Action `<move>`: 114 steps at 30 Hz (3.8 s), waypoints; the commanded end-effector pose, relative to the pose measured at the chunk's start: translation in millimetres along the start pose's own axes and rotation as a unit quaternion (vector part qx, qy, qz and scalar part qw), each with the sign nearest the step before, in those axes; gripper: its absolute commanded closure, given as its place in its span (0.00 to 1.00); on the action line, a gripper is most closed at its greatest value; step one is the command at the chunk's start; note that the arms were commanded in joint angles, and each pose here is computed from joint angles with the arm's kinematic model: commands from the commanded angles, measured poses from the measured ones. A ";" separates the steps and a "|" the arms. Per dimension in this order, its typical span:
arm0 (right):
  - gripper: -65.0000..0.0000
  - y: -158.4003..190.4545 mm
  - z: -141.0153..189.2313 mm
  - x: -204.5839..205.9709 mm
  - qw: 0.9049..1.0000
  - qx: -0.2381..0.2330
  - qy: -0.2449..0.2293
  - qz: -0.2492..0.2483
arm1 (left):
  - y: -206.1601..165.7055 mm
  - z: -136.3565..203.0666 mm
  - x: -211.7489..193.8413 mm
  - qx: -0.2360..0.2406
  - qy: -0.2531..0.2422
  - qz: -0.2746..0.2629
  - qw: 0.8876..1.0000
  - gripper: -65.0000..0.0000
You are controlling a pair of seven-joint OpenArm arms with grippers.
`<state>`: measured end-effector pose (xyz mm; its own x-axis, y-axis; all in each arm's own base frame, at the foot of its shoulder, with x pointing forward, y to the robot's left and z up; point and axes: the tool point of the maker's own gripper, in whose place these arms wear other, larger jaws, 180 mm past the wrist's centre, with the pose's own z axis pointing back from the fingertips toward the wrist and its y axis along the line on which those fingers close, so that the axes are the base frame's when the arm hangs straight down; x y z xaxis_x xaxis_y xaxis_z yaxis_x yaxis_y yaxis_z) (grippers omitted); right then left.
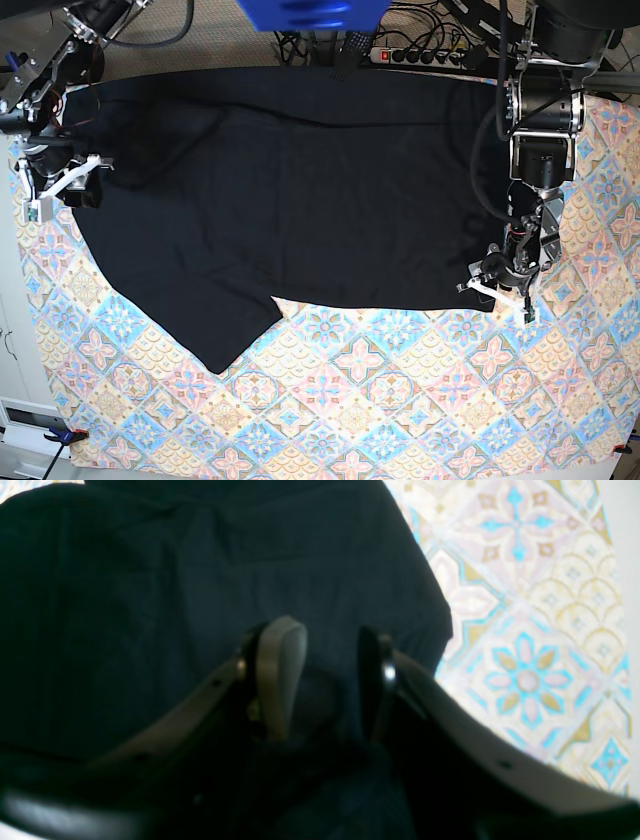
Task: Fold the T-shirt properly
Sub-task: 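Release the edge and move both grippers to the shirt's side edge, then grasp the shirt's side edge with both grippers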
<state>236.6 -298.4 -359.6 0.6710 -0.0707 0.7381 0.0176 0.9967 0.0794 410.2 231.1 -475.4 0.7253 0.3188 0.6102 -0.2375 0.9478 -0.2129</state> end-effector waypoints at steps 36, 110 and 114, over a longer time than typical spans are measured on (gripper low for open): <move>0.68 -24.0 -151.8 73.1 0.995 0.046 0.049 0.067 | 9.7 119.1 -23.1 -0.040 -0.067 -0.064 0.995 1.00; 0.62 -43.9 -175.9 23.7 0.991 0.033 0.054 0.116 | 41.5 137.0 -43.2 -0.029 -0.060 -0.001 0.998 1.00; 0.79 -43.5 -176.1 24.8 0.991 0.034 0.053 0.116 | 41.2 137.0 -42.5 -0.029 -0.061 -0.001 0.998 1.00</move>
<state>373.7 -324.6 -475.0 0.7367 0.1552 0.6582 -0.2003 0.9797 -0.0069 271.2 252.6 -419.3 0.6747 0.3281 0.6612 -0.2074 0.9440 -0.2567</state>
